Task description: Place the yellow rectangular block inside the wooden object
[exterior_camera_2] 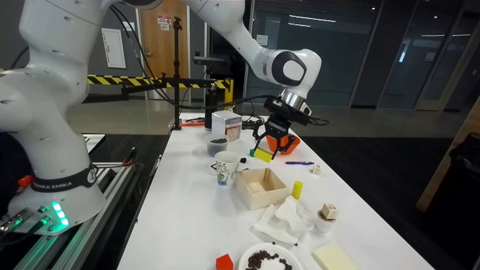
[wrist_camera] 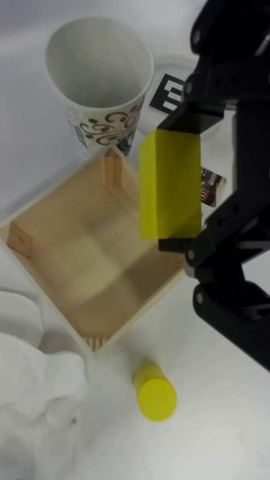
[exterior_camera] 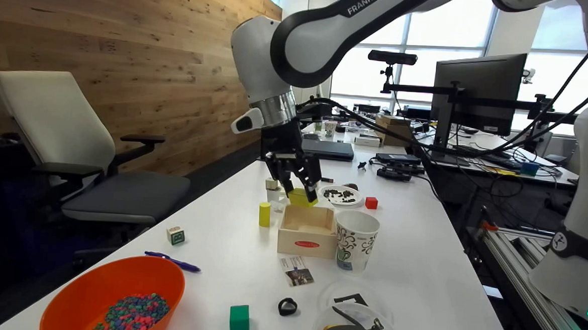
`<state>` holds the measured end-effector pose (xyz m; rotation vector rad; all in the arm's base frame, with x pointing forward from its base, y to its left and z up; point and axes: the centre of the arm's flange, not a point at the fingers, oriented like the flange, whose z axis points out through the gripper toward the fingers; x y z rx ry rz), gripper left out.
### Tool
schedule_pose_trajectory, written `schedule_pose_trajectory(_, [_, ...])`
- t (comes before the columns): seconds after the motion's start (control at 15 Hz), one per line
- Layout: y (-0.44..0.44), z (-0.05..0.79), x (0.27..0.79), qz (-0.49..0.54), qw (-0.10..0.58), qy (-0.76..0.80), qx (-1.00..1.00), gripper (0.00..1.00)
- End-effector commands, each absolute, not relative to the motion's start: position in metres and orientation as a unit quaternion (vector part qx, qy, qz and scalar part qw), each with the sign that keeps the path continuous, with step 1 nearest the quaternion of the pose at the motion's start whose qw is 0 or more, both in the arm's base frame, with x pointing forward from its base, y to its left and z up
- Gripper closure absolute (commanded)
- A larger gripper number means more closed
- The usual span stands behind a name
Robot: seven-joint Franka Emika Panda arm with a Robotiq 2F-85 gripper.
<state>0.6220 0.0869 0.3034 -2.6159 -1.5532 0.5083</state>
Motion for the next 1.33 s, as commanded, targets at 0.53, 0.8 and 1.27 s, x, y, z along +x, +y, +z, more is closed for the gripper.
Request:
schedule_pose_trajectory(0.53, [0.051,0.248,0.591,0.128,0.029,-0.415,-0.900,0.59])
schedule_pose_trajectory(0.8, [0.047,0.237,0.596,0.116,0.002,-0.383,-0.917,0.59])
schedule_pose_trajectory(1.27, [0.050,0.227,0.601,0.107,-0.017,-0.381,-0.918,0.00])
